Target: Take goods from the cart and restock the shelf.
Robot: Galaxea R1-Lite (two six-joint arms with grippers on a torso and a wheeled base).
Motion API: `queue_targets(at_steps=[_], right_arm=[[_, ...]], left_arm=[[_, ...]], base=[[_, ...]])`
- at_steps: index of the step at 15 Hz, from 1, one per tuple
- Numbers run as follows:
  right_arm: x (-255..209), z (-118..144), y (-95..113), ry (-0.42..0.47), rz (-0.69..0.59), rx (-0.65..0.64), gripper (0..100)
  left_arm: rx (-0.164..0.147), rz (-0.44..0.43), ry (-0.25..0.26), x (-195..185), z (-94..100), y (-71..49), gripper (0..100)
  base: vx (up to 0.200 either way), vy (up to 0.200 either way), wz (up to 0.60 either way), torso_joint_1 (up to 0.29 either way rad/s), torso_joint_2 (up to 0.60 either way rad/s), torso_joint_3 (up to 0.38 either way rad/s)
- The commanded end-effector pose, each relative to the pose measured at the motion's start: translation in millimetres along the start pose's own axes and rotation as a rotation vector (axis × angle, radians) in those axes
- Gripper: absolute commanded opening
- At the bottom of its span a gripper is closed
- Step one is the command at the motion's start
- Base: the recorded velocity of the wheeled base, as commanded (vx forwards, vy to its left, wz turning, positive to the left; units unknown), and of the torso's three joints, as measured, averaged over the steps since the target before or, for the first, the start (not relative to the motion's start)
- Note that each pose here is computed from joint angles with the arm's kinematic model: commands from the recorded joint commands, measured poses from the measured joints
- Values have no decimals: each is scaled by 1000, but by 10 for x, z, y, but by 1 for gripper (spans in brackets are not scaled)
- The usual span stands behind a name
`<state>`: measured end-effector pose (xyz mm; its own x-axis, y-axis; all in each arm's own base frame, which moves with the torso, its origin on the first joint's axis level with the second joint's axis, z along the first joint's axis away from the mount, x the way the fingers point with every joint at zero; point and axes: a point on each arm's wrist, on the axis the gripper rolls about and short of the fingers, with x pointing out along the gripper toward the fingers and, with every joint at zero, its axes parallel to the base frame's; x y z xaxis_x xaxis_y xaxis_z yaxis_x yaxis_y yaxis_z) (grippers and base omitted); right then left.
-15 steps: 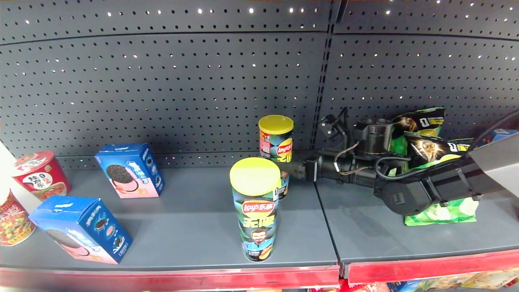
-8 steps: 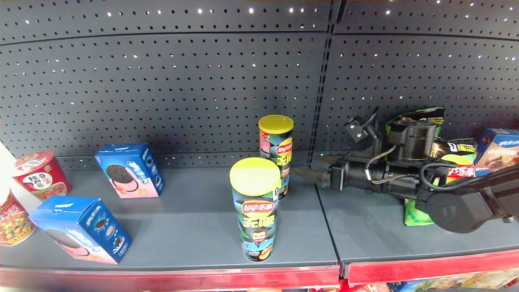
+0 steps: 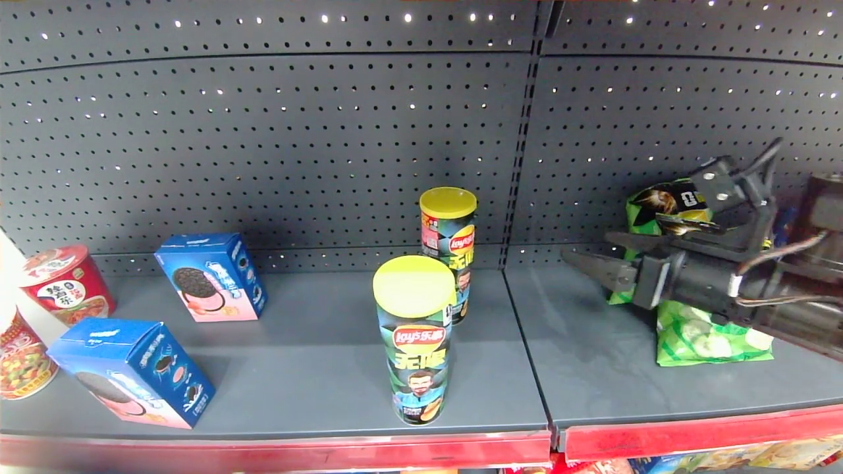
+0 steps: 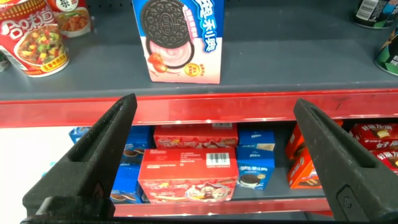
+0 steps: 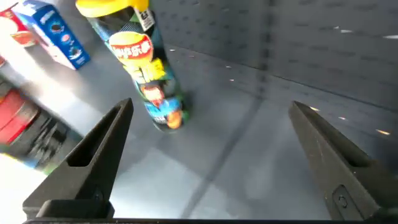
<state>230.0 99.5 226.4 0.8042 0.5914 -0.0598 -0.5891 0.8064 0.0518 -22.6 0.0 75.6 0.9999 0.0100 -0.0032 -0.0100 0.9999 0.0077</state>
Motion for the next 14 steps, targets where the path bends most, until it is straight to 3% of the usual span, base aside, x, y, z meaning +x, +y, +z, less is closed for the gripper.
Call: queue_targets(at_steps=[1, 3, 4, 6, 9, 12, 14], right_arm=[[-621, 21, 1, -47, -107, -80, 100], [-1114, -287, 83, -23, -225, -138, 100], [-1130, -301, 86, -21, -229, -137, 100], [-1847, -878, 196, 50, -393, -41, 100], [-2172, -1326, 404, 36, -435, 71, 100], [-2321, -1527, 516, 62, -462, 80, 100], [-2398, -1603, 570, 20, -508, 68, 100]], left_arm=[[0, 1, 1, 1, 0, 0, 100], [0, 1, 1, 1, 0, 0, 100], [0, 1, 1, 1, 0, 0, 100], [0, 1, 1, 1, 0, 0, 100], [0, 1, 1, 1, 0, 0, 100], [0, 1, 1, 1, 0, 0, 100], [-2, 1, 1, 1, 0, 0, 100]], base=[[0, 0, 0, 0, 0, 0], [0, 0, 0, 0, 0, 0], [0, 0, 0, 0, 0, 0], [0, 0, 0, 0, 0, 0], [0, 0, 0, 0, 0, 0], [0, 0, 0, 0, 0, 0], [0, 0, 0, 0, 0, 0]])
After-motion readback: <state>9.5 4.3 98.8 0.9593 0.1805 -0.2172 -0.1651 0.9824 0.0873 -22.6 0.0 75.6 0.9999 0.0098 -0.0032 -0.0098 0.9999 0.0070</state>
